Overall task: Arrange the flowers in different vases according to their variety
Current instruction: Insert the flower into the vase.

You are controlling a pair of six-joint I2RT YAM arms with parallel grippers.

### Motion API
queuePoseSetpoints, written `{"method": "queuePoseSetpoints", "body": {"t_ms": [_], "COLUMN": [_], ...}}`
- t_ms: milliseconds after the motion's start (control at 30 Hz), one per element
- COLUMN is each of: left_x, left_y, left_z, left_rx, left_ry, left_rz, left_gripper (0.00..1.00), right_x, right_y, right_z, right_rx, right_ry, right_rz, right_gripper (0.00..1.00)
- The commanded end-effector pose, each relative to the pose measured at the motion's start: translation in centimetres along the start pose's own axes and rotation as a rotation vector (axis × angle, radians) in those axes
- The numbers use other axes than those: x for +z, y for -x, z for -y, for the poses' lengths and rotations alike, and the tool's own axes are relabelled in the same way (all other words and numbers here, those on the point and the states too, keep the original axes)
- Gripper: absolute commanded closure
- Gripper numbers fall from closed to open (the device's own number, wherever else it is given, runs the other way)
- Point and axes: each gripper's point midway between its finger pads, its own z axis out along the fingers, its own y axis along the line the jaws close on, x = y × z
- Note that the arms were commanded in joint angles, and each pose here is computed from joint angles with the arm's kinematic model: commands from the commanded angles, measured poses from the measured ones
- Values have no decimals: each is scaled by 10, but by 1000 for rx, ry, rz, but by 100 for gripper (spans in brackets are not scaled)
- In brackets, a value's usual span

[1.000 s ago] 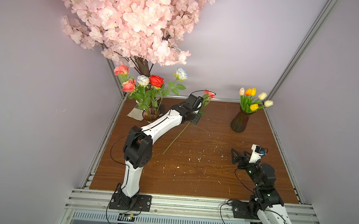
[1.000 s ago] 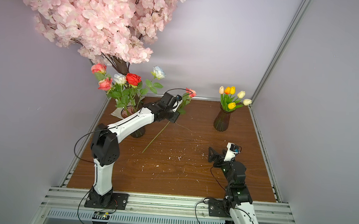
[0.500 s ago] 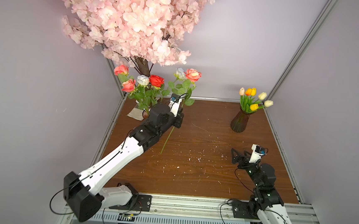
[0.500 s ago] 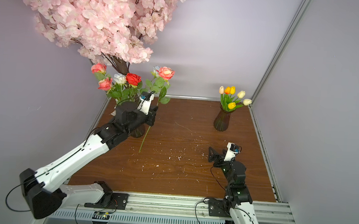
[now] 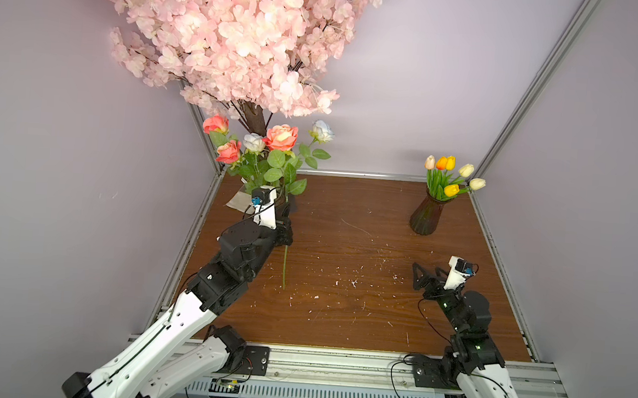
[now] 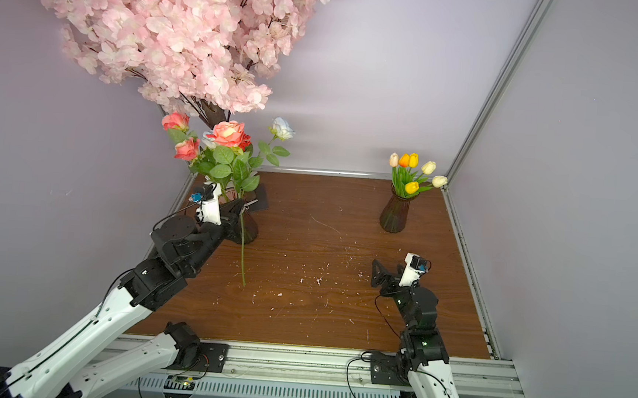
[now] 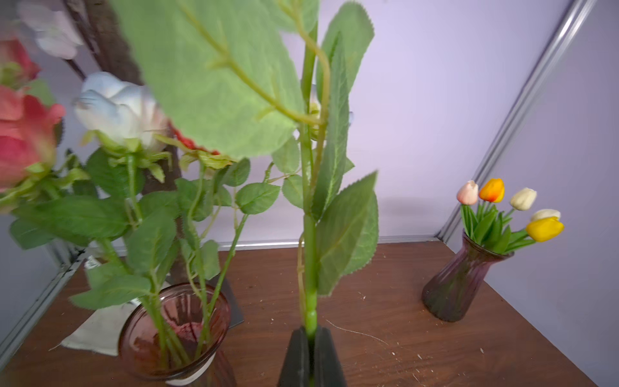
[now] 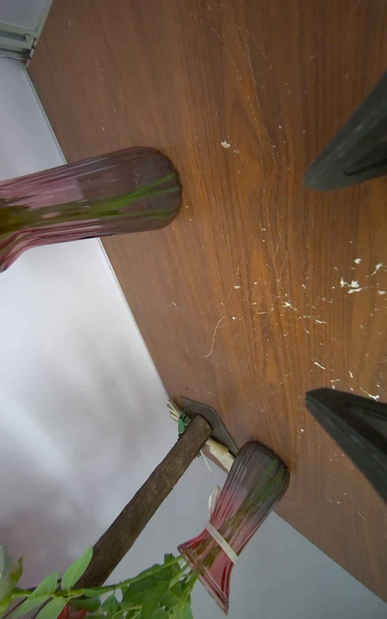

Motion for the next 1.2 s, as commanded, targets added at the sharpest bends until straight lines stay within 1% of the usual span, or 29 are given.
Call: {"method": "queuePoseSetpoints", "body": {"t_ms": [0, 133, 233, 367, 500, 633, 800, 1000, 1100, 1167], "left_x": [-13, -22, -19, -14, -3, 5, 11, 23, 30, 34], "left_y": [16, 38, 62, 98, 134, 165, 195, 219, 221, 215], "left_z": [-33, -49, -57, -55, -60, -71, -88, -89, -88, -88], "left_rx": [-57, -68, -56, 1, 55, 43, 26, 20, 22, 20], "left_ry": [159, 223, 250, 268, 329, 327, 309, 240, 227, 216], "left_rz": [66, 133, 175, 276, 367, 460, 554, 605, 606, 606], "left_gripper": [100, 100, 100, 100, 100, 100, 100, 100, 100, 100], "right_x": [-1, -1, -1, -1, -1, -1, -1, -1, -1, -1], "right_y": [5, 6, 6, 6, 6, 6, 6, 6, 6, 6], "right_z": [1, 1, 1, 1, 1, 2, 1, 1, 1, 1], "right_rx": [3, 3, 3, 3, 3, 4, 4, 4, 4, 4], "right_ry": [-6, -9, -8, -8, -9, -10, -9, -7, -7, -8], "right_rz": [32, 38, 38, 38, 38, 39, 40, 40, 40, 40], "right_gripper": [0, 0, 0, 0, 1, 1, 0, 1, 1, 1]}}
